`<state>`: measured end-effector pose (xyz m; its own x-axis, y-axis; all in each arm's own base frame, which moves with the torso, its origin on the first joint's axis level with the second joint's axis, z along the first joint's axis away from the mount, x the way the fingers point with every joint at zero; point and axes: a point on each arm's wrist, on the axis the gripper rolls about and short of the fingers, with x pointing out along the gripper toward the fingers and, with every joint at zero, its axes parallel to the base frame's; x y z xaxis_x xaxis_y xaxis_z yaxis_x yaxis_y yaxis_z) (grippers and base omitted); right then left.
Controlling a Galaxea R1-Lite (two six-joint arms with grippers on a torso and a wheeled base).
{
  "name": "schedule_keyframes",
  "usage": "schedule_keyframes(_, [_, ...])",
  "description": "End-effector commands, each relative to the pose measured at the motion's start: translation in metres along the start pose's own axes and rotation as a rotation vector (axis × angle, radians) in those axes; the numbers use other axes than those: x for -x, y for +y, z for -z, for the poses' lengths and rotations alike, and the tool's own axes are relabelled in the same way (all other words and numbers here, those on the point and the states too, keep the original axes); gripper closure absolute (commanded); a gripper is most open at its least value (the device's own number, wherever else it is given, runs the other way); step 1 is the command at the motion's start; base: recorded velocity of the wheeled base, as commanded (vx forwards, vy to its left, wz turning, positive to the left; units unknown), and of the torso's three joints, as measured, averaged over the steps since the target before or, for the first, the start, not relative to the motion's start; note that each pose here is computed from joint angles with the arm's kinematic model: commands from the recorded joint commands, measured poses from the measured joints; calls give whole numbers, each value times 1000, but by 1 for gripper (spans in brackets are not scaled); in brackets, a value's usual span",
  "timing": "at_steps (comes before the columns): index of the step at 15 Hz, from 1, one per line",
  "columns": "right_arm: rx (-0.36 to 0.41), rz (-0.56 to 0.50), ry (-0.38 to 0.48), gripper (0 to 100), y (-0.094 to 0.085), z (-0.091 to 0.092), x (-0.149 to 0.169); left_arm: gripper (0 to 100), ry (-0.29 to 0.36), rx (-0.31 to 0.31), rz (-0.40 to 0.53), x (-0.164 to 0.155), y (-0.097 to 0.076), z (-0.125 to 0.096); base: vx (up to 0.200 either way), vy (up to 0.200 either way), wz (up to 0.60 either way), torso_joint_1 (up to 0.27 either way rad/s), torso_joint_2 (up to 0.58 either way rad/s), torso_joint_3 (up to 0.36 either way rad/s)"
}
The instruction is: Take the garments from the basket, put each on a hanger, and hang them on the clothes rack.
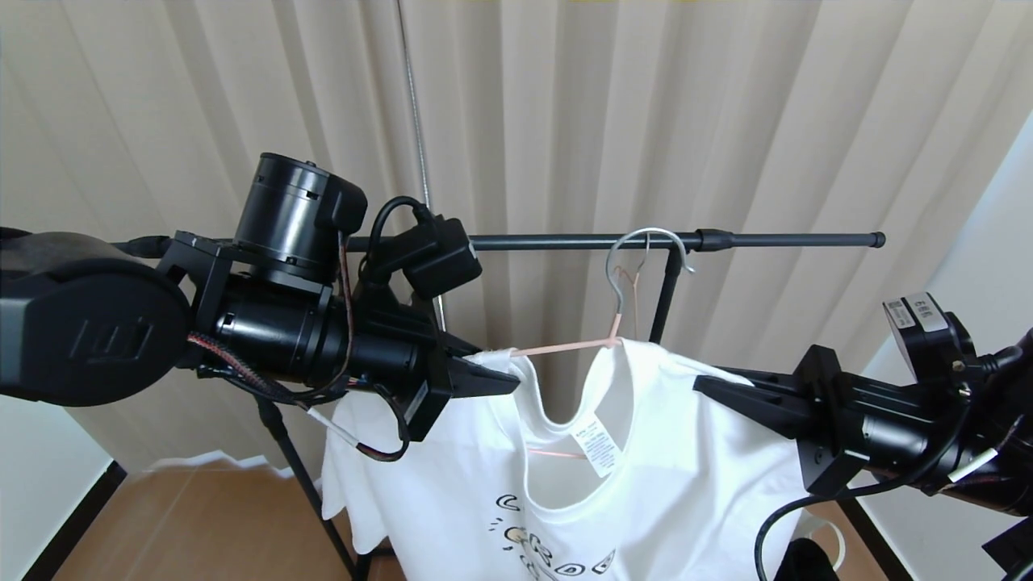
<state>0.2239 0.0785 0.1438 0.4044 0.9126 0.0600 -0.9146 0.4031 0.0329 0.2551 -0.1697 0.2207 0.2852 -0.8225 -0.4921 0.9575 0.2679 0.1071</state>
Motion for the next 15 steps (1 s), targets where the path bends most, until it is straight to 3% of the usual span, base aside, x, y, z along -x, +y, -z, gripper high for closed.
schedule_keyframes(1, [1, -2, -1, 100, 1, 0, 1, 100, -2, -2, 4, 0, -1, -1, 0, 0, 0, 0, 0, 0])
schedule_keyframes(9, [-2, -22, 4, 100, 3, -1, 3, 100, -7, -4, -9, 7, -4, 0, 0, 0, 0, 0, 0, 0])
schedule_keyframes(10, [0, -22, 3, 0, 3, -1, 2, 100, -8, -5, -11, 8, -4, 0, 0, 0, 0, 0, 0, 0])
schedule_keyframes(15, [9, -10, -5, 0, -1, -2, 2, 100, -11, 13, -57, 28, -5, 8, 0, 0, 0, 0, 0, 0])
